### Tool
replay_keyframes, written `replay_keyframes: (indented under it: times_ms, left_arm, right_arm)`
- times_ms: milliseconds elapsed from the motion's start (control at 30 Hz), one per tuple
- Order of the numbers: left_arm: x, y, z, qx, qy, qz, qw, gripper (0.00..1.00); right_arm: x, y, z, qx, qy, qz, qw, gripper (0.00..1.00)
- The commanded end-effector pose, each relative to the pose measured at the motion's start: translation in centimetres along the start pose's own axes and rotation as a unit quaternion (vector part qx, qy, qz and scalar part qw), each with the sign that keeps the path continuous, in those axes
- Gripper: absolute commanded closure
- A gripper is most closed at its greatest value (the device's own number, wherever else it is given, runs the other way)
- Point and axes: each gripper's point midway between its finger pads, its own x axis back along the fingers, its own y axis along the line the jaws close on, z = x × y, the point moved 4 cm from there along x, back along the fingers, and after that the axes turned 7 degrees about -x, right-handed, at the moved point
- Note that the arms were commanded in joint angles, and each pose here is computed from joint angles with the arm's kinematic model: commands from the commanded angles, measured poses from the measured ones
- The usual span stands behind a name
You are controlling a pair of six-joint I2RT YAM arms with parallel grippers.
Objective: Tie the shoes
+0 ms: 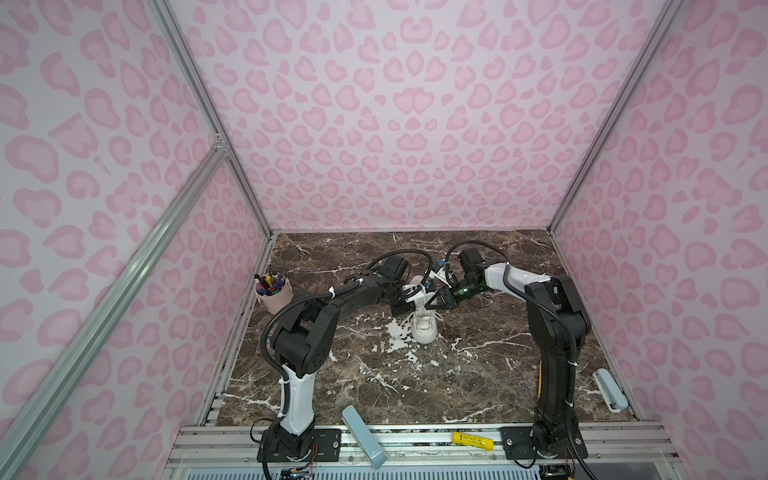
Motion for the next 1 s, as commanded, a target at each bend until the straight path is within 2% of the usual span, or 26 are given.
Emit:
replay_keyframes:
  times_ms: [0,133,767,967]
  left_arm:
    - [0.2,0.2,-0.4,-0.006,-0.009,-0.005,1.0,0.97]
    - [0.3,0.3,-0.4,-0.008,-0.006,-0.009,1.0,0.97]
    - [1.0,0.8,-0.1,-0.027,0.011,-0.029,0.999,0.97]
    - [1.2,0.9,-0.1,-0.032,0.013,-0.031,0.999,0.97]
  right_arm:
    - [-0.1,-0.1,0.4,-0.007,0.009,-0.001,1.0,0.93]
    - [0.2,0.1,0.1,-0.003,0.008,0.005,1.0,1.0]
    - [1.9,0.6,0.0,-0.005,0.007,0.028,1.0,1.0]
    - [2.2,1.2,-0.2,-0.007,-0.003,0.01,1.0,1.0]
